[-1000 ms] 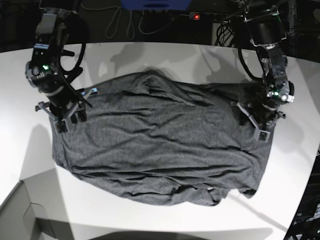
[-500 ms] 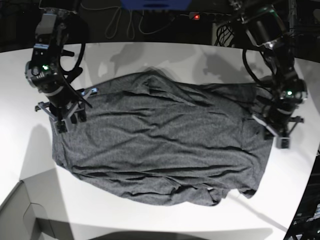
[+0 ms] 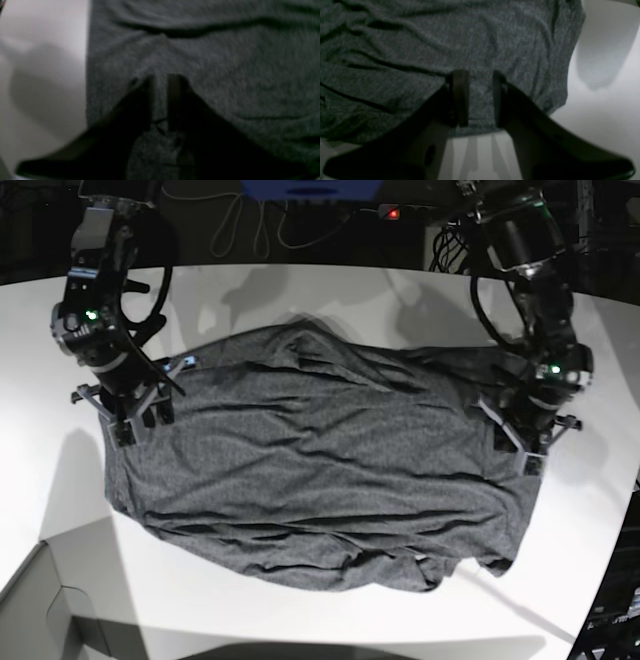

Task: Layout the t-shirt on the table in an organized manner, then fold the t-shirt properly
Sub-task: 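Hold the shirt edges with both grippers and adjust the grip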

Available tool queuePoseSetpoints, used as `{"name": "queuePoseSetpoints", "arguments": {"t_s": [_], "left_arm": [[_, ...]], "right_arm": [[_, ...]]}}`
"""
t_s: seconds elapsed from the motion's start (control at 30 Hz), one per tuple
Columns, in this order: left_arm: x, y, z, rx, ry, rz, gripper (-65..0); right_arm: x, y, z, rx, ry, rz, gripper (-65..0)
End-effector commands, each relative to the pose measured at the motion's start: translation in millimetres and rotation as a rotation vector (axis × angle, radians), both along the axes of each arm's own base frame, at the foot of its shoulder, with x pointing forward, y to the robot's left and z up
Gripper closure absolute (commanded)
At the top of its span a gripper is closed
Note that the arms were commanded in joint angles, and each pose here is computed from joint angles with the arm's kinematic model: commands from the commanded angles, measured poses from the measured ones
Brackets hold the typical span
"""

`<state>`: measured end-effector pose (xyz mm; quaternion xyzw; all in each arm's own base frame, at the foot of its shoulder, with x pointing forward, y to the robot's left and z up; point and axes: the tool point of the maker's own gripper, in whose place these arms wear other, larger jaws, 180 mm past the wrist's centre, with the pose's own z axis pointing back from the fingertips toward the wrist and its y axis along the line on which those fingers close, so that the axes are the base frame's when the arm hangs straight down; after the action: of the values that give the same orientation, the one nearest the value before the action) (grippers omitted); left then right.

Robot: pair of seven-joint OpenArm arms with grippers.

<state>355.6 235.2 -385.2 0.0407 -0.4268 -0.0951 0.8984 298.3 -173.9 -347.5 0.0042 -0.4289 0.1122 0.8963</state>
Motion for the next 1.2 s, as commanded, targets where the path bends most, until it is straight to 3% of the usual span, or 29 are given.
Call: {"name": "queuePoseSetpoints", "arguments": {"t_s": [0.0, 0.1, 0.57, 0.63, 0.7, 0.83, 0.9, 1.17], "left_arm": [[9, 7, 14, 0.019, -0.048, 0.004, -16.8], [7, 9, 8, 0.022, -0.032, 0.006, -20.4], [-1, 15, -16, 0.013, 0.042, 0.009, -20.1], [-2, 16, -17, 0.01, 0.043, 0.015, -15.2], [-2, 17, -17, 0.011, 0.042, 0.02, -1.5], [-1, 24, -14, 0.026, 0.038, 0.026, -0.2], [0, 25, -8, 0.026, 0.021, 0.026, 0.0], [3, 54, 71, 0.068, -0.197, 0.147, 0.0]], "right_arm": [[9, -1, 15, 0.004, -0.057, 0.001, -16.9], [8, -1, 15, 0.004, -0.057, 0.001, -16.9], [8, -1, 14, 0.002, -0.055, 0.001, -16.9], [8, -1, 15, 0.002, -0.056, 0.001, -16.9], [8, -1, 15, 0.002, -0.056, 0.001, -16.9], [8, -1, 15, 0.002, -0.056, 0.001, -16.9], [8, -1, 15, 0.002, -0.056, 0.001, -16.9], [8, -2, 15, 0.0, -0.056, 0.0, -17.0]]}}
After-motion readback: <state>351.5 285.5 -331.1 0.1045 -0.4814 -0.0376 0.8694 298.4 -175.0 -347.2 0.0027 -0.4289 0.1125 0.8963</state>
